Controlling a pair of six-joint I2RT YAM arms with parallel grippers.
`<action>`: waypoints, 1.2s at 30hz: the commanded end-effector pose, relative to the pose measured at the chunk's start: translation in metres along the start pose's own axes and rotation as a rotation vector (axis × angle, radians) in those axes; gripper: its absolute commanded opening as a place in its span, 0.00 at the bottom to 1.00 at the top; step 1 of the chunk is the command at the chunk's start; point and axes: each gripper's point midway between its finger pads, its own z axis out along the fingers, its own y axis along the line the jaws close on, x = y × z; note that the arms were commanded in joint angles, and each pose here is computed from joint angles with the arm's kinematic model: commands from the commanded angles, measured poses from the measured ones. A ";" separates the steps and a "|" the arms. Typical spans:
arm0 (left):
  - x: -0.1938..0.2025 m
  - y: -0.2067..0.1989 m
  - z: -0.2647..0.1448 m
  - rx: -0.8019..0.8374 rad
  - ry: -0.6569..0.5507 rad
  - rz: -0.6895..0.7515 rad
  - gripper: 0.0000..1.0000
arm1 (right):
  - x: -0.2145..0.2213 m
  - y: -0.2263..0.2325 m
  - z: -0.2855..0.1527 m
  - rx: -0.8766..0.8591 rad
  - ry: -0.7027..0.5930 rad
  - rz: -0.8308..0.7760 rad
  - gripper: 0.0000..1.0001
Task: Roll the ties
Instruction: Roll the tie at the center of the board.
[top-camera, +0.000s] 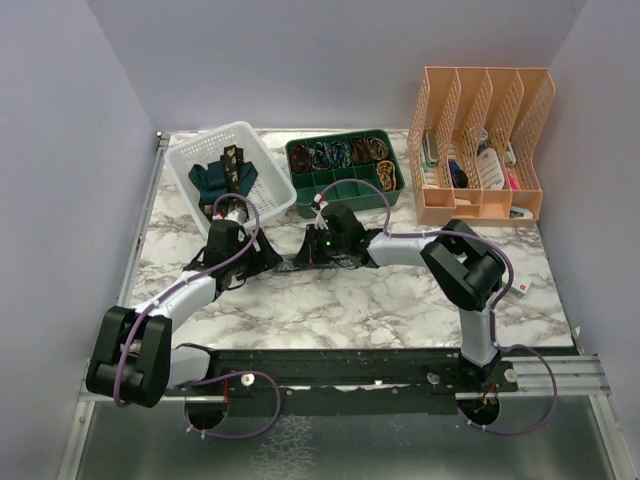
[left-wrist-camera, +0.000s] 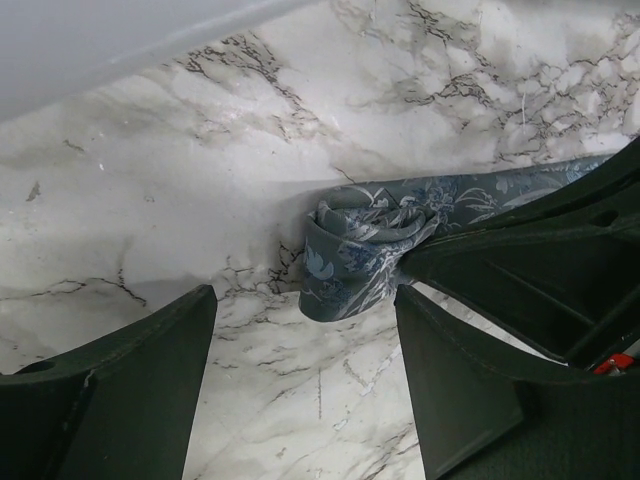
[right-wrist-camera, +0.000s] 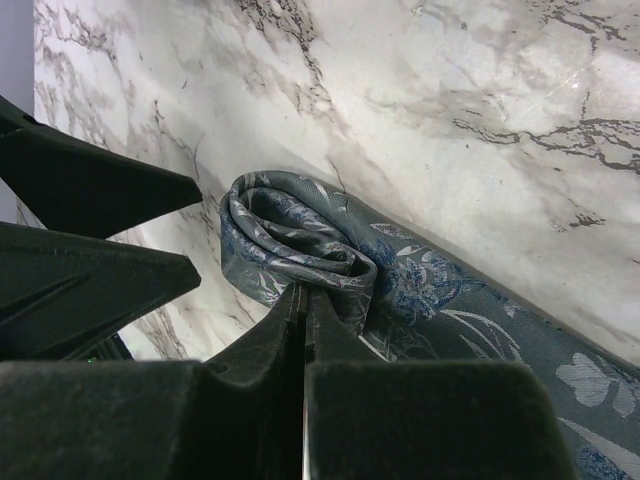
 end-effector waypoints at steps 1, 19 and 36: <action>0.000 -0.010 0.004 0.076 -0.008 -0.005 0.73 | 0.002 -0.015 0.004 0.052 0.009 0.012 0.04; 0.008 -0.018 0.022 0.178 0.014 0.018 0.59 | -0.003 -0.007 0.001 -0.013 0.017 0.031 0.05; 0.004 -0.018 0.026 0.178 -0.005 0.011 0.53 | -0.035 0.048 -0.024 -0.264 -0.078 -0.231 0.45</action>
